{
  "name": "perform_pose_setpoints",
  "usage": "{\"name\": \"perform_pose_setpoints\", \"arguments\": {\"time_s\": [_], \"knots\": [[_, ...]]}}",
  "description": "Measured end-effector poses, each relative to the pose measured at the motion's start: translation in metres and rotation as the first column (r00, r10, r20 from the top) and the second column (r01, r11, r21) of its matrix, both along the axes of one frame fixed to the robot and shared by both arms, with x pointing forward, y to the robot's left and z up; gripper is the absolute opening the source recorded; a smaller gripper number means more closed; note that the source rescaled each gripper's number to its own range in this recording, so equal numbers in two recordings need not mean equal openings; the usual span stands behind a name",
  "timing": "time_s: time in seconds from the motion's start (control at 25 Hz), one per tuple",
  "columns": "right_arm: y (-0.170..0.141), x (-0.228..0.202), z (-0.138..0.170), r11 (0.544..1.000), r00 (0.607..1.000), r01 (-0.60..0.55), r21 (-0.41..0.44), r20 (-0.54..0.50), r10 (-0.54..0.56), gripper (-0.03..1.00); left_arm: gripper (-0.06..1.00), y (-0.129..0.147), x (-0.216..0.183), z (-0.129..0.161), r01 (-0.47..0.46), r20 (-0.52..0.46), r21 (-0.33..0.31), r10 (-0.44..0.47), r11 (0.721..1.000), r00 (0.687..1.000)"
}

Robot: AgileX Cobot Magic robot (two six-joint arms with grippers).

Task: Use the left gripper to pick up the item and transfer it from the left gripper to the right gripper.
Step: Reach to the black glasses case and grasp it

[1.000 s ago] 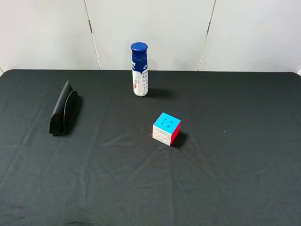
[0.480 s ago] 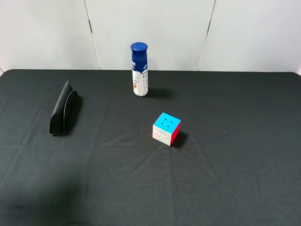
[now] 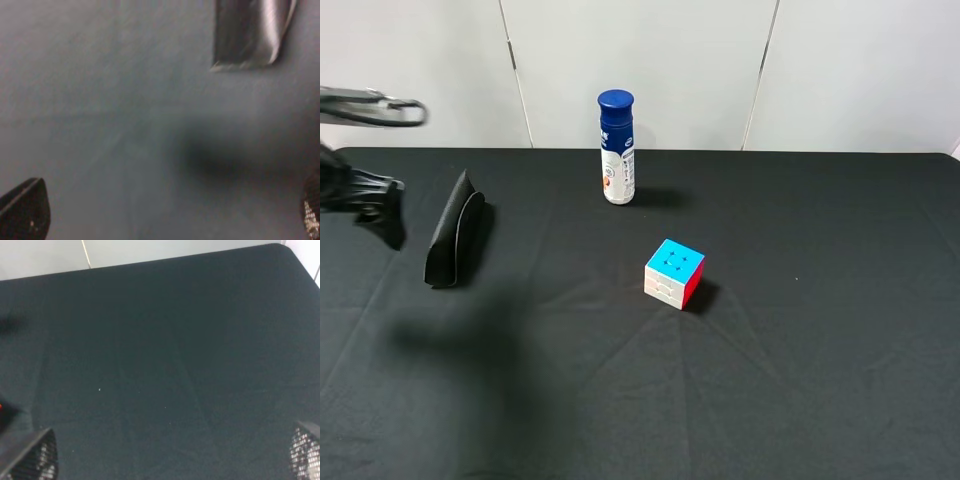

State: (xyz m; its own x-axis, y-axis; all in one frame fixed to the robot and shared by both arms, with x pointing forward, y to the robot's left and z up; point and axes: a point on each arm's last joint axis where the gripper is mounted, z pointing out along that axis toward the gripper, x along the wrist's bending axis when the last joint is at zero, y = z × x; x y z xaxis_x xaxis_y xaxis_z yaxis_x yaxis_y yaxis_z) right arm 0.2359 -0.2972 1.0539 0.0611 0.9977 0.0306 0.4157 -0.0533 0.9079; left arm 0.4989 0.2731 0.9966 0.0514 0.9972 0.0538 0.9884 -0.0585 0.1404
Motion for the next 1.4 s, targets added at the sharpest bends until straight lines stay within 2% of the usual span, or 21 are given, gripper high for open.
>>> {"name": "perform_pose_setpoints", "arguments": {"time_s": [0.32, 0.6, 0.84, 1.4], "knots": [[0.000, 0.000, 0.000, 1.000, 1.000, 0.000, 0.000, -0.001, 0.000, 1.00, 1.00, -0.021, 0.037, -0.040, -0.010, -0.056, -0.001, 0.010, 1.000, 0.998], [0.000, 0.000, 0.000, 1.000, 1.000, 0.000, 0.000, -0.001, 0.000, 1.00, 1.00, -0.039, 0.059, -0.072, 0.023, -0.111, 0.008, -0.022, 1.000, 0.994], [0.000, 0.000, 0.000, 1.000, 1.000, 0.000, 0.000, -0.001, 0.000, 1.00, 1.00, -0.045, 0.067, -0.097, -0.007, -0.127, 0.008, 0.008, 1.000, 0.992], [0.000, 0.000, 0.000, 1.000, 1.000, 0.000, 0.000, 0.000, 0.000, 1.00, 1.00, -0.047, 0.074, -0.112, -0.008, -0.108, 0.009, 0.009, 1.000, 0.994]]}}
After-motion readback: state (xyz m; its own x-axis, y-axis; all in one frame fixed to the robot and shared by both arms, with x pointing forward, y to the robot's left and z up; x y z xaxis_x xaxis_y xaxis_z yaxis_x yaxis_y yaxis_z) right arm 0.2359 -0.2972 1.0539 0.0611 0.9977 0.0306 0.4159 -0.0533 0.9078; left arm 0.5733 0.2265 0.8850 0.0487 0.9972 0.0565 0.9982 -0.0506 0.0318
